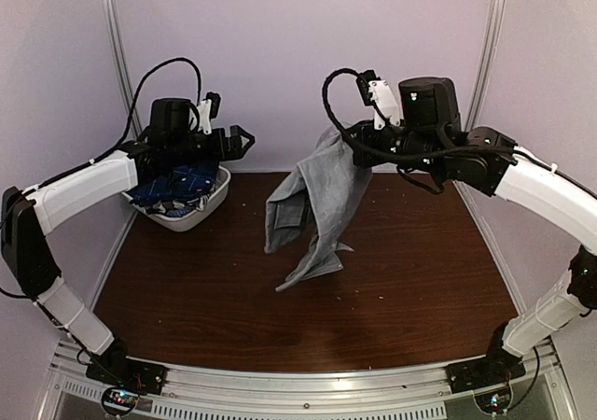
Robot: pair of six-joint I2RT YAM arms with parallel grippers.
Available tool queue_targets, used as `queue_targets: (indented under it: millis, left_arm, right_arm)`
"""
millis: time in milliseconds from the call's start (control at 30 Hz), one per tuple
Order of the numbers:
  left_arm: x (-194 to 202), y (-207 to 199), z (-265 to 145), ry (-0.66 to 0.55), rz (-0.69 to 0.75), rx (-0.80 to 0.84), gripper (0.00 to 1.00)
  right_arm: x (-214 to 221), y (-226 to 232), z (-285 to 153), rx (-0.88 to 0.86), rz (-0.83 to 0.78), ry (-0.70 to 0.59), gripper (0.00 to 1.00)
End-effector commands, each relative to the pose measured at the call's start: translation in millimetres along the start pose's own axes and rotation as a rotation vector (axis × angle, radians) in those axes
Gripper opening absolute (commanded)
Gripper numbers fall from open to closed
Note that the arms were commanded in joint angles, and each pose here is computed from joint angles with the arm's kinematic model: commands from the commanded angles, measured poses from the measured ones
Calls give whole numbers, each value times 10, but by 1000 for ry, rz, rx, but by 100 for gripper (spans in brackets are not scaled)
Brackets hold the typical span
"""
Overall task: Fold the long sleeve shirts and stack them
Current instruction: Place the crumpled shirt at the center of the board, then pick up the crumpled shirt from the center of the board.
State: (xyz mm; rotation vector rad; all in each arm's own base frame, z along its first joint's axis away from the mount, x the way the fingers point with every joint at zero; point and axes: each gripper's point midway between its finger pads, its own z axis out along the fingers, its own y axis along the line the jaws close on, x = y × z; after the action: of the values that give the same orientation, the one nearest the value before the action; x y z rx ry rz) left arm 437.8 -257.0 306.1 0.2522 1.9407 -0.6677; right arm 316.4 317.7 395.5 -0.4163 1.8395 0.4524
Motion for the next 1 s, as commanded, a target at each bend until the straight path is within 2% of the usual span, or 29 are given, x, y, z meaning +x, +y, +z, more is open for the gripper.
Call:
queue_targets:
  millis: [0, 33, 67, 100, 133, 167, 267, 333, 533, 700, 800, 967]
  left_arm:
    - [-104, -6, -188, -37, 30, -12, 98]
    - [-94, -7, -207, -32, 30, -14, 98]
    - [-80, 1, -218, -27, 29, -20, 98]
    - [-56, 11, -220, -18, 28, -24, 98]
    - [-21, 16, -214, -7, 27, -26, 98]
    - [22, 20, -209, 7, 24, -26, 98]
    - [179, 13, -207, 53, 28, -25, 98]
    - [342, -5, -209, 97, 40, -22, 98]
    - [1190, -333, -215, 300, 80, 48, 98]
    - [1913, -499, -278, 450, 99, 74, 97]
    - [2200, -573, -264, 501, 132, 85, 96]
    - [2529, -734, -157, 560, 183, 133, 97]
  right_arm:
    - [226, -142, 291, -206, 148, 50, 0]
    - [427, -293, 417, -215, 187, 91, 2]
    - [634, -489, 538, -202, 231, 134, 11]
    - [886, -674, 655, -172, 265, 187, 27]
    - [1154, -867, 749, -119, 289, 246, 52]
    - [1342, -1012, 804, -66, 304, 293, 66]
    - [1684, -1094, 792, 14, 286, 376, 86]
    - [1775, -1047, 699, 56, 253, 378, 94]
    - [2299, -689, 338, 171, 182, 457, 96]
    - [2822, -332, 31, 188, 171, 533, 96]
    - [3191, -216, -119, 202, 158, 601, 95]
    - [3520, -120, -234, 208, 180, 652, 93]
